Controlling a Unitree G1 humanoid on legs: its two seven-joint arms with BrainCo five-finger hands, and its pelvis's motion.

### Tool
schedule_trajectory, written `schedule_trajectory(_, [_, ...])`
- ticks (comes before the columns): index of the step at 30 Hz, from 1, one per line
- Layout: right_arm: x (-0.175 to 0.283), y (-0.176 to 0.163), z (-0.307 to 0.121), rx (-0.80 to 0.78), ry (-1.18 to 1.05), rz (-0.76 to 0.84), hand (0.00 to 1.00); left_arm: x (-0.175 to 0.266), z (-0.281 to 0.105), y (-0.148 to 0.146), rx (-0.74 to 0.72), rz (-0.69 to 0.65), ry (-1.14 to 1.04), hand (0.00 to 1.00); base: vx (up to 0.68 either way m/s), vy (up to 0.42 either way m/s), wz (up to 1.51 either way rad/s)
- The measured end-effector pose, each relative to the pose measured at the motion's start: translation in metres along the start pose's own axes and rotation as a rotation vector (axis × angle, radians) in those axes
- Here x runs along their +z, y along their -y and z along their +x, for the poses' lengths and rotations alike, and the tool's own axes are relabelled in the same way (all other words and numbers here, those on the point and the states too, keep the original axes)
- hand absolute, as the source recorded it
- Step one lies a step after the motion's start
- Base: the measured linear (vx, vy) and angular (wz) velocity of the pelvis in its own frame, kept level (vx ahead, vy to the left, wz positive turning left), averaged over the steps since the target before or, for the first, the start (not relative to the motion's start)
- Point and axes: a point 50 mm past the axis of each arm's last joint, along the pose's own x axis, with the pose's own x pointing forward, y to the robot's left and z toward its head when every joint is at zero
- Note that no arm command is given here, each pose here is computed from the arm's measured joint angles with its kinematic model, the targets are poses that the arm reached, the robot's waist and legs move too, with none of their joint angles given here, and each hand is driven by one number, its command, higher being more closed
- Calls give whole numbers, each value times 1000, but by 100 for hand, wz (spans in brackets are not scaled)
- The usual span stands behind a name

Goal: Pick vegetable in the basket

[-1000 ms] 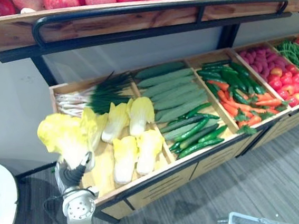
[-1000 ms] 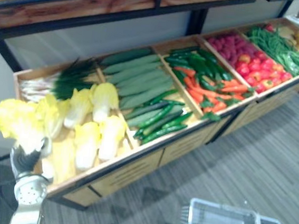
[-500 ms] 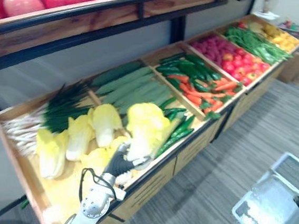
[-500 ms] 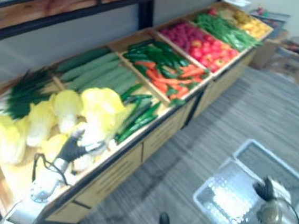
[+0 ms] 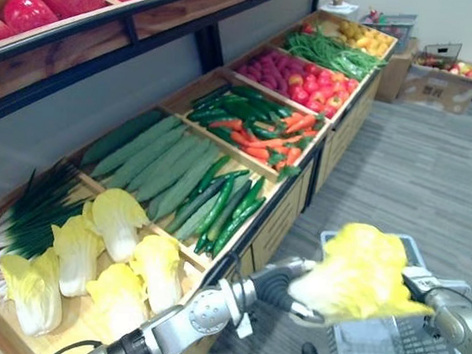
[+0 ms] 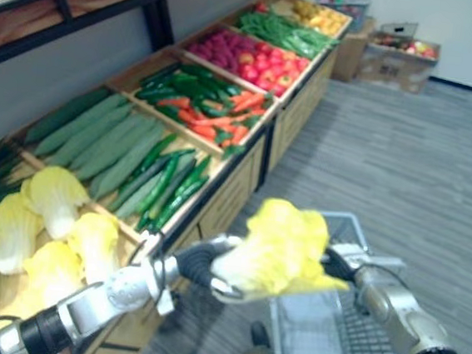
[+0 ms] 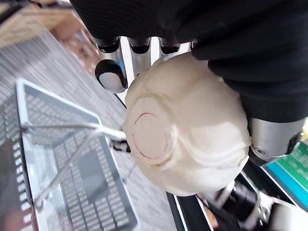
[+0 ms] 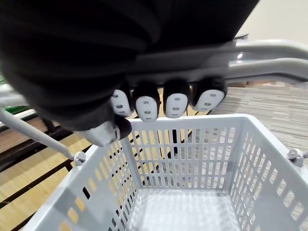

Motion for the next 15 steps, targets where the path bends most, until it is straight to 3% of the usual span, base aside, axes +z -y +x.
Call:
schedule_trajectory(8, [27,20,14,14,128,-25,100,-2,20,25,-162,-22,16,100,-76,-21,-6])
schedule_trajectory(15, [38,38,21,-11,172,-38,100,1,34,39,-191,-61,40,100,-54,-29,-3])
